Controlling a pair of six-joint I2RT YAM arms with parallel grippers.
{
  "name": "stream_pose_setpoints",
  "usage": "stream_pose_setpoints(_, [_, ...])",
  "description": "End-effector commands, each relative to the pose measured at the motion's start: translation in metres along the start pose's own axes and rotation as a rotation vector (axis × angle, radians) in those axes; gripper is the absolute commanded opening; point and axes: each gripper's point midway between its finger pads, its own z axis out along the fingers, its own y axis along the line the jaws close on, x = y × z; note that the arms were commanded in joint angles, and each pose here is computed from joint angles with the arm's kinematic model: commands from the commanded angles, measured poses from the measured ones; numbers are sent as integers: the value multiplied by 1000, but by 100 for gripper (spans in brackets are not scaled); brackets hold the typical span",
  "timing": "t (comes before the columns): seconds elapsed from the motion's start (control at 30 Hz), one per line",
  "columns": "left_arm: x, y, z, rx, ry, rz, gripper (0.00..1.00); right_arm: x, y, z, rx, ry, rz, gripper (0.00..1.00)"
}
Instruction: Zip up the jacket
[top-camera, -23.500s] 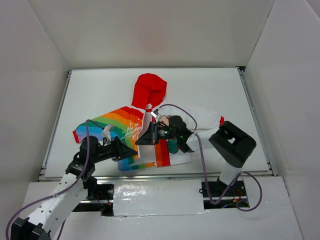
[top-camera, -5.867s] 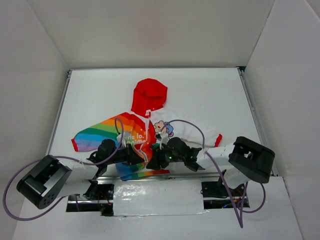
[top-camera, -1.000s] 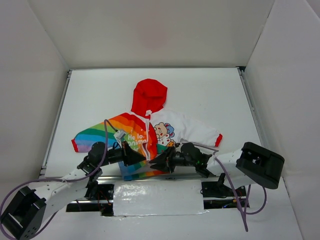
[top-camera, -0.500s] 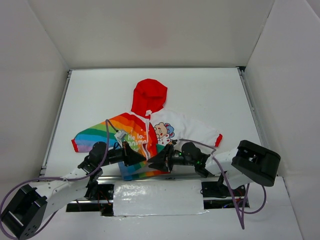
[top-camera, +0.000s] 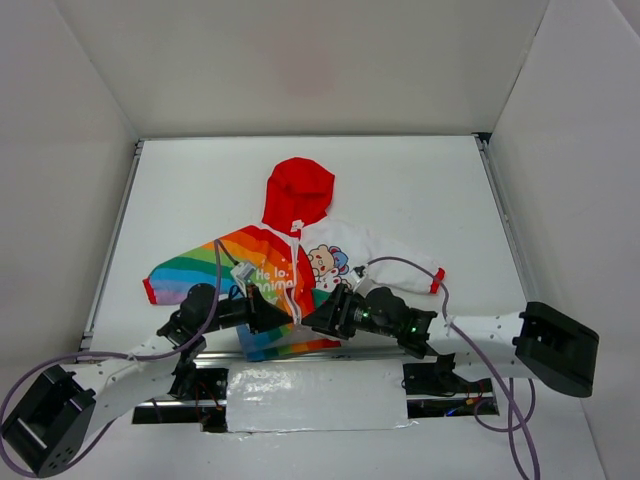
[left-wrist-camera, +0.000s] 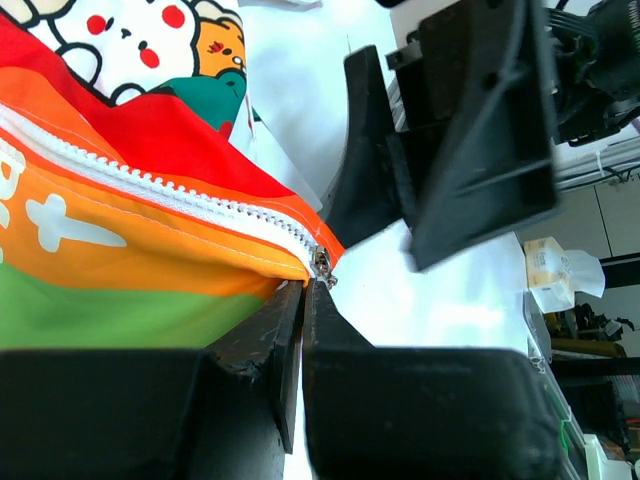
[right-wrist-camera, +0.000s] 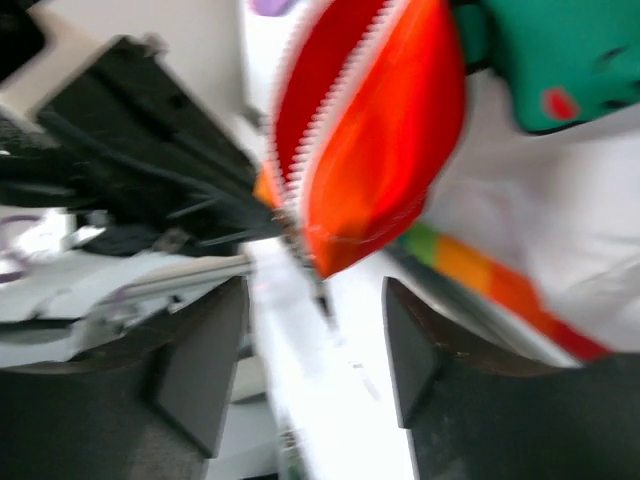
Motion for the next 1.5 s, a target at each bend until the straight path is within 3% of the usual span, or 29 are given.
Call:
stream_pose_setpoints(0.0, [-2,-6,1,38,-12,35,0,-11,-12,10,32,-60,-149,62])
stream_pose_setpoints(0.17, [-6,-7,3,18,-9,5,0,10,-1,22,-27,-2,-228,53])
stream_pose_setpoints(0.67, [-22,-21,8,29,-28,-87,0,7,9,26,-74,-69,-302,54])
stream_pose_setpoints(0.9, [-25,-24,9,35,-26,-88,0,7,16,30,-111,-75,-291,52])
stream_pose_setpoints(1.47, [-18,-19,10,32,-17,-91,0,5,27,20,-152,-88,-253,36])
